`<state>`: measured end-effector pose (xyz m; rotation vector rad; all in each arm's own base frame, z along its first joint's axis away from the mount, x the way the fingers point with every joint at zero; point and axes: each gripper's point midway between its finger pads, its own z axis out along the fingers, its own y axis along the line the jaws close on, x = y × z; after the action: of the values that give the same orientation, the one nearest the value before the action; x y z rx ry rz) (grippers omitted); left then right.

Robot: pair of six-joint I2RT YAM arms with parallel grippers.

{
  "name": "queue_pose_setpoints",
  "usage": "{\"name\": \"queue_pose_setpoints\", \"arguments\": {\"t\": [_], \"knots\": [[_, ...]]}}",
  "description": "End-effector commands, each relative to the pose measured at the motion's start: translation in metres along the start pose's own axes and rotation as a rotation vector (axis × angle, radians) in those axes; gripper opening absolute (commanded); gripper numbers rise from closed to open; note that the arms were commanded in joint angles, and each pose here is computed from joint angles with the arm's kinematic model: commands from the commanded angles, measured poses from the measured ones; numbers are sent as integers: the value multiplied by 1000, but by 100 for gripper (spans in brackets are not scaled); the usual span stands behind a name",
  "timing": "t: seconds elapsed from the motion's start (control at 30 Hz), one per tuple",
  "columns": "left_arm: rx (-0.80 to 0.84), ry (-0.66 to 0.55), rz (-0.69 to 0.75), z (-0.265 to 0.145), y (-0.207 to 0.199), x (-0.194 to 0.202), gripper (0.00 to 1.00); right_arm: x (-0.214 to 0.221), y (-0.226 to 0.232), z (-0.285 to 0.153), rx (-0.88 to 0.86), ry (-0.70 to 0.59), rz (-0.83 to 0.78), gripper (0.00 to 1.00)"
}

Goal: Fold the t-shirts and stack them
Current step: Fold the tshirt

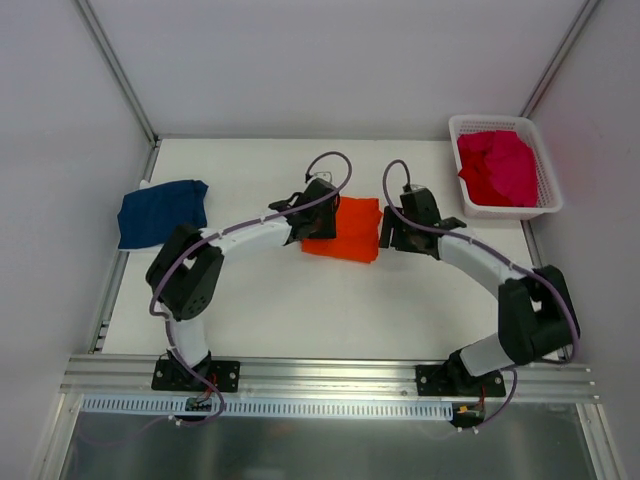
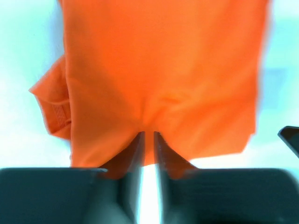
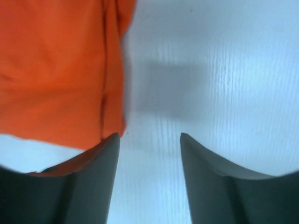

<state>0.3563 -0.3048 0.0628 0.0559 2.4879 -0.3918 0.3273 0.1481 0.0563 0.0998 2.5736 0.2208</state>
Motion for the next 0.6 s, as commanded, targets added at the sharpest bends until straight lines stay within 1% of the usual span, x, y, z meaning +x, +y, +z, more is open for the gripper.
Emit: {"name": "queue_pose_setpoints", "arguments": {"t": [0.0,0.03,0.07,0.1,0.13,0.23,0.33,0.37,0.4,0.43,0.47,0.5,0.57], "knots": [[-7,-204,36,-56,-5,-59,36,-34,27,-49,-169,-201,23,76],[-29,-226,46,-60,1,-65,61,-20,24,-47,-184,-187,24,85],[-54,-241,50,-61,8,-69,99,-15,33,-53,-252,-186,30,96],[-64,-235,54,-61,15,-67,99,-22,40,-65,-305,-238,35,99],[-62,-217,33,-58,25,-67,99,-9,40,-62,-333,-214,34,99],[-56,-171,-38,-51,47,-52,99,-7,47,-67,-395,-241,53,99],[48,-174,-108,-46,59,-42,99,-1,56,-60,-500,-223,109,99],[82,-189,-154,-46,67,-45,99,-8,69,-65,-595,-246,115,99],[169,-142,-167,-46,63,-27,99,-1,68,-60,-625,-222,177,100],[236,-182,-181,-48,57,-38,99,2,69,-56,-659,-199,206,99],[257,-188,-200,-48,62,-40,99,-9,74,-59,-708,-249,215,99],[298,-185,-192,-49,59,-37,99,-8,71,-54,-714,-240,255,100],[330,-193,-177,-49,56,-38,99,-9,72,-48,-722,-240,266,99]]}}
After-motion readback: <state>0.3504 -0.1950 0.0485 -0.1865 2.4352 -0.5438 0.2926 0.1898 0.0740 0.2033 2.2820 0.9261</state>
